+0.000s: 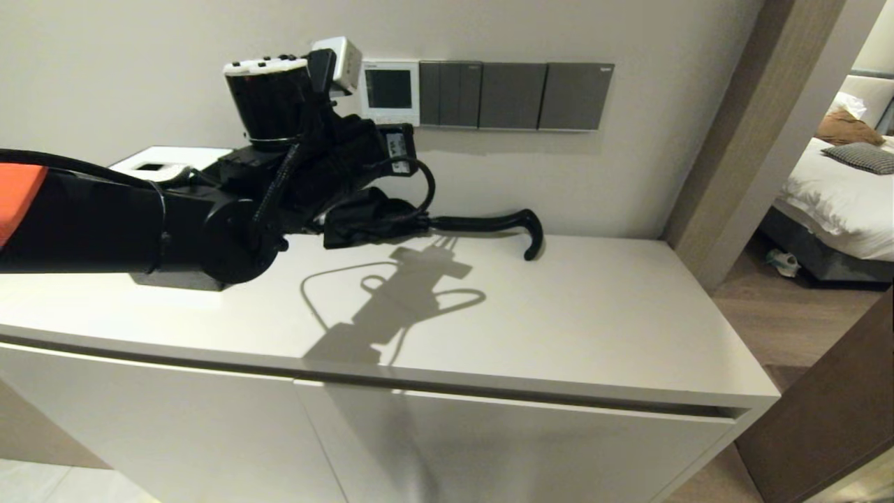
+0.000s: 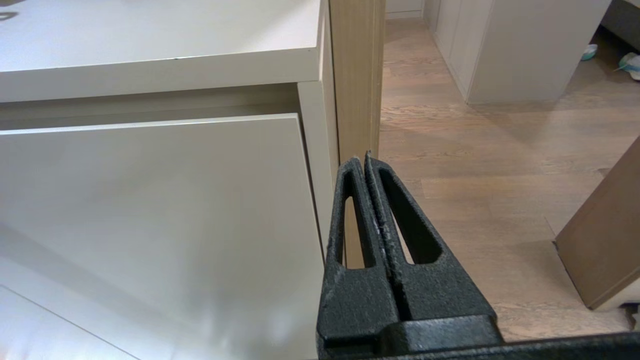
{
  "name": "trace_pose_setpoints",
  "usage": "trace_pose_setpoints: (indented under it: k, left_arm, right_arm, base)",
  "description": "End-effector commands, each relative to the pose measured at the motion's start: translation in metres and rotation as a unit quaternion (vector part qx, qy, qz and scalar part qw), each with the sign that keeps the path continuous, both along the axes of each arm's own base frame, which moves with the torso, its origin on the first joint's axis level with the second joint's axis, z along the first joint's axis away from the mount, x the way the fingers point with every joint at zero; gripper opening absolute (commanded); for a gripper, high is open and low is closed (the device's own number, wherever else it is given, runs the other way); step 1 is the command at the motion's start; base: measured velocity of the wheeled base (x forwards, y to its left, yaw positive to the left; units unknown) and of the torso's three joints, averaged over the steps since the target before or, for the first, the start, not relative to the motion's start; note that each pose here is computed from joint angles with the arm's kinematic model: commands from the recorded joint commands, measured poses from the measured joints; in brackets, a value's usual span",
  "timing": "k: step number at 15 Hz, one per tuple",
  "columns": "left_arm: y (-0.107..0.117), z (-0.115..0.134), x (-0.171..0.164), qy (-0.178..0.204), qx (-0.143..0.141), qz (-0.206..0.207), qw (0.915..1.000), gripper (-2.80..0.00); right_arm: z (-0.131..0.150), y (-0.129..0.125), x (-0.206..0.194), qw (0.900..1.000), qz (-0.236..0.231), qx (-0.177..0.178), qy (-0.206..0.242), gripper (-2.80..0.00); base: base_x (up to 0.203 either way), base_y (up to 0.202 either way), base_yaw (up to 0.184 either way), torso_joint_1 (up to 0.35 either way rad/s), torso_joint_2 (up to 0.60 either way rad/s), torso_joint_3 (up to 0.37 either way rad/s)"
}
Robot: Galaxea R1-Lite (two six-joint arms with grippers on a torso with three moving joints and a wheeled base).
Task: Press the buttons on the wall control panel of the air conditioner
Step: Turn on the central air conditioner
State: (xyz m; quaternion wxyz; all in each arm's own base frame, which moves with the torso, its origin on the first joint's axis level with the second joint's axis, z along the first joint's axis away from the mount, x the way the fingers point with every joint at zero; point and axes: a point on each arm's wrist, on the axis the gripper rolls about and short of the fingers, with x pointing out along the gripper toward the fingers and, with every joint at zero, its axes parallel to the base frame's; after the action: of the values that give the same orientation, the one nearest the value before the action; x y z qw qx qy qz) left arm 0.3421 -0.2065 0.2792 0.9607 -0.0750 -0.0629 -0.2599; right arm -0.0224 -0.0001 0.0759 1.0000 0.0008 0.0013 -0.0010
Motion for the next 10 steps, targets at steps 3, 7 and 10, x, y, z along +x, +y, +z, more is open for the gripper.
trace_pose_setpoints:
  k: [3, 7, 10]
  left_arm:
    - [-0.01, 0.001, -0.001, -0.004, -0.007, 0.013, 0.9999, -2.8]
    - [-0.021, -0.01, 0.006, -0.003, -0.009, 0.014, 0.9999, -2.8]
    - [-0.026, -0.018, 0.014, -0.001, -0.009, 0.016, 0.9998, -2.8]
  right_arm:
    - [-0.001, 0.0, 0.0, 1.0, 0.0, 0.0, 0.002, -2.8]
    - [-0.001, 0.0, 0.0, 1.0, 0.0, 0.0, 0.002, -2.8]
    - [-0.001, 0.0, 0.0, 1.0, 0.0, 0.0, 0.002, -2.8]
  base:
    - [0.0, 0.0, 0.0, 0.0, 0.0, 0.0]
    - [0.0, 0.0, 0.0, 0.0, 0.0, 0.0]
    - [0.0, 0.0, 0.0, 0.0, 0.0, 0.0]
